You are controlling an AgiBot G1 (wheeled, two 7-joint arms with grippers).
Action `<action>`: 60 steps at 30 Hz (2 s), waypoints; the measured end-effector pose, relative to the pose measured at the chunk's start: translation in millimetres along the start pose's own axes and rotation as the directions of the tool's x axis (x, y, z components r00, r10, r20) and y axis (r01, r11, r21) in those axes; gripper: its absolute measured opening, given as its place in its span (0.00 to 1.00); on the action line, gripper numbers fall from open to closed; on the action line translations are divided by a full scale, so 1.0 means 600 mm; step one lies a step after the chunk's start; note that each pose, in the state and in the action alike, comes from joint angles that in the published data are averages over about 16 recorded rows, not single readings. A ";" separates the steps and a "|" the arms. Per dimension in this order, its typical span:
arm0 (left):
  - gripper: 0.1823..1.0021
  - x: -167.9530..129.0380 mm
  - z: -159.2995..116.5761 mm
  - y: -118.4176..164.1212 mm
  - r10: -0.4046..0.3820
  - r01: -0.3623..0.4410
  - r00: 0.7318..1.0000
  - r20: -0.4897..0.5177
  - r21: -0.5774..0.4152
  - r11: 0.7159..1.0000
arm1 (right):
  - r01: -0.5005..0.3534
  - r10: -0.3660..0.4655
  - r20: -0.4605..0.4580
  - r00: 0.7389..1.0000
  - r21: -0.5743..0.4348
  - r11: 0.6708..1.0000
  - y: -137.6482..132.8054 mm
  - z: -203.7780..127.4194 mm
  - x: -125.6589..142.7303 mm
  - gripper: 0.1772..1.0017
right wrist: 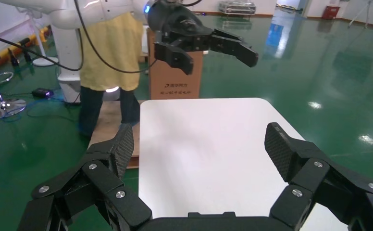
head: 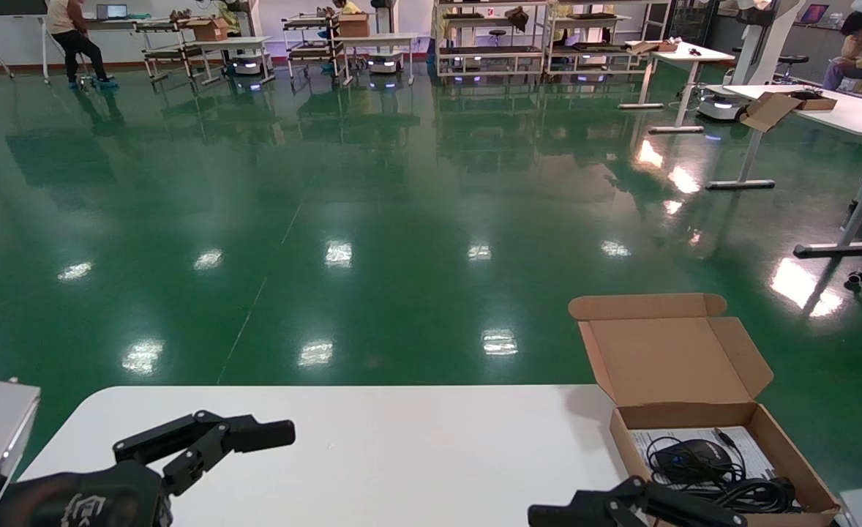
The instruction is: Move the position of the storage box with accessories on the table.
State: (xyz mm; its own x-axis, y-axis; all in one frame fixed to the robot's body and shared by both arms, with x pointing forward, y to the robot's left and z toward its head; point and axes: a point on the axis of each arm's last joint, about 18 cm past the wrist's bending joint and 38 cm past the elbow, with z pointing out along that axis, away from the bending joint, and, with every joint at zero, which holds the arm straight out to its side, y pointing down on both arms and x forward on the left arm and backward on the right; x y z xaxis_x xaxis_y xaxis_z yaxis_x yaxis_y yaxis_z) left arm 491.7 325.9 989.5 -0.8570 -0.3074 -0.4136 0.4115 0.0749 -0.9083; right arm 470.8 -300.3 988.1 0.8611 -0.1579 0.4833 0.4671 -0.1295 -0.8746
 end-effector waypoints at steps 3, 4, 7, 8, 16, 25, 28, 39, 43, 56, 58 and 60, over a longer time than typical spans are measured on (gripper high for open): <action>1.00 0.000 0.000 0.000 0.000 0.000 1.000 0.000 0.000 1.000 | 0.001 -0.001 0.004 1.000 -0.004 1.000 0.001 0.000 -0.002 1.00; 1.00 0.000 0.000 0.000 0.000 0.000 1.000 0.000 0.000 1.000 | 0.002 -0.002 0.006 1.000 -0.005 1.000 0.001 0.000 -0.003 1.00; 1.00 0.000 0.000 0.000 0.000 0.000 1.000 0.000 0.000 1.000 | 0.000 0.000 0.001 1.000 -0.002 1.000 0.000 0.000 -0.001 1.00; 1.00 0.000 0.000 0.000 0.000 0.000 1.000 0.000 0.000 1.000 | 0.000 0.000 -0.001 1.000 -0.001 1.000 0.000 0.000 0.000 1.00; 1.00 0.000 0.000 0.000 0.000 0.000 1.000 0.000 0.000 1.000 | -0.004 0.004 -0.011 1.000 0.009 1.000 -0.001 -0.001 0.005 1.00; 1.00 0.000 0.000 0.000 0.000 0.000 1.000 0.000 0.000 1.000 | -0.006 0.007 -0.017 1.000 0.014 1.000 -0.001 -0.002 0.008 1.00; 1.00 0.000 0.000 0.000 0.000 0.000 1.000 0.000 0.000 1.000 | -0.007 0.007 -0.018 1.000 0.015 1.000 -0.002 -0.002 0.009 1.00; 1.00 0.000 0.000 0.000 0.000 0.000 1.000 0.000 0.000 1.000 | -0.008 0.008 -0.020 1.000 0.017 1.000 -0.002 -0.002 0.010 1.00; 1.00 0.000 0.000 0.000 0.000 0.000 1.000 0.000 0.000 1.000 | -0.008 0.008 -0.020 1.000 0.017 1.000 -0.002 -0.002 0.010 1.00; 1.00 0.000 0.000 0.000 0.000 0.000 1.000 0.000 0.000 1.000 | -0.008 0.008 -0.021 1.000 0.019 1.000 -0.002 -0.002 0.011 1.00; 1.00 0.000 0.000 0.000 0.000 0.000 1.000 0.000 0.000 1.000 | -0.008 0.008 -0.021 1.000 0.019 1.000 -0.002 -0.002 0.011 1.00; 1.00 0.000 0.000 0.000 0.000 0.000 1.000 0.000 0.000 1.000 | -0.008 0.008 -0.021 1.000 0.019 1.000 -0.002 -0.002 0.011 1.00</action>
State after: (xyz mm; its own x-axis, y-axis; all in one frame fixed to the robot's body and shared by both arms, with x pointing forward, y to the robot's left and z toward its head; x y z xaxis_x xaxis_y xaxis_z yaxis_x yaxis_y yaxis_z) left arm 491.7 325.9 989.5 -0.8570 -0.3075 -0.4135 0.4114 0.0749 -0.9084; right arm 475.8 -302.3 992.5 0.8604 -0.1800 0.4768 0.4641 -0.1101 -0.8789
